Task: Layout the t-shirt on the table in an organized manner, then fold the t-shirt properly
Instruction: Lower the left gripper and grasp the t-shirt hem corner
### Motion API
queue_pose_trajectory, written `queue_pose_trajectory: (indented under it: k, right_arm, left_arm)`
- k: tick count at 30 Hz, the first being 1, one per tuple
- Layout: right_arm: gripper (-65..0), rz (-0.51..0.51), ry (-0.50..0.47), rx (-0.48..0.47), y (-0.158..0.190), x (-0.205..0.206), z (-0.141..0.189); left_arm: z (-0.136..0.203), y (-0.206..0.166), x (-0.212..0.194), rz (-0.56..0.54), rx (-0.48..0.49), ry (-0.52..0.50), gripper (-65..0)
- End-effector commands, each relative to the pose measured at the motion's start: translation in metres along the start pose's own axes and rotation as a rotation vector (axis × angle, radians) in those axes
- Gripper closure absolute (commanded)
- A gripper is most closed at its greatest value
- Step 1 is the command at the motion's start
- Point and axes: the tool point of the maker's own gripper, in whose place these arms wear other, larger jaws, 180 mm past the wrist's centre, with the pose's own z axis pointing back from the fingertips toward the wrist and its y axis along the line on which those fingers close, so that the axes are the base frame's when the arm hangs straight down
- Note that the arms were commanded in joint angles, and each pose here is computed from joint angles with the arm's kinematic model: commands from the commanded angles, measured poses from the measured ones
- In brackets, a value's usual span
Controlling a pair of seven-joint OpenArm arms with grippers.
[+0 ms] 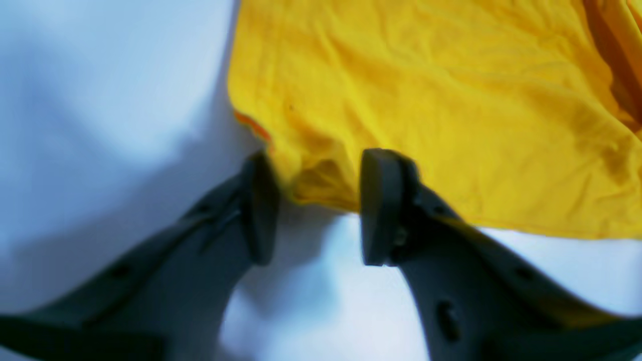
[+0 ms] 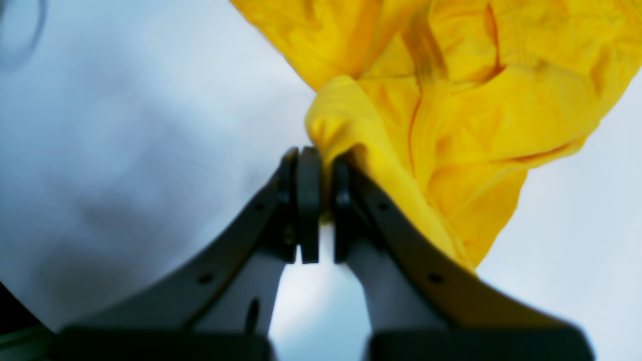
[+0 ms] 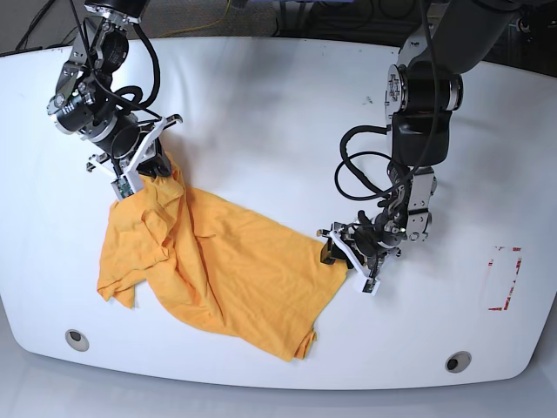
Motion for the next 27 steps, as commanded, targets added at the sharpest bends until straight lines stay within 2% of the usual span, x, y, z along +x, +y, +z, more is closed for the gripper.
queue_pose_trajectory:
  k: [1,2,4,7,19,27]
  right_arm:
    - [-3.0,0.016,-0.044,-0.005,-0.002,0.012,0.005]
    - [-3.0,0.016,-0.044,-0.005,-0.002,0.012,0.005]
    - [-3.0,0.016,-0.044,-0.005,-0.002,0.012,0.005]
    - [-3.0,0.016,-0.044,-0.005,-0.002,0.012,0.005]
    - [-2.9,0.016,-0.043,-0.005,-0.002,0.011,0.005]
    - [-2.9,0.014,-0.042,-0.001,0.0,0.01,0.005]
  left_arm:
    - [0.001,0.006,0.028,0.003,0.034,-0.063,-11.3]
    - [0.001,0.008,0.028,0.008,0.046,-0.063,-6.4]
    - [0.001,0.011,0.028,0.014,0.063,-0.064,-0.9]
    - [0.001,0.013,0.029,0.019,0.076,-0.067,-3.6]
    - [0.003,0.013,0.036,0.012,0.075,-0.079,-3.6]
    - [0.027,0.013,0.039,-0.052,0.105,-0.075,-3.6]
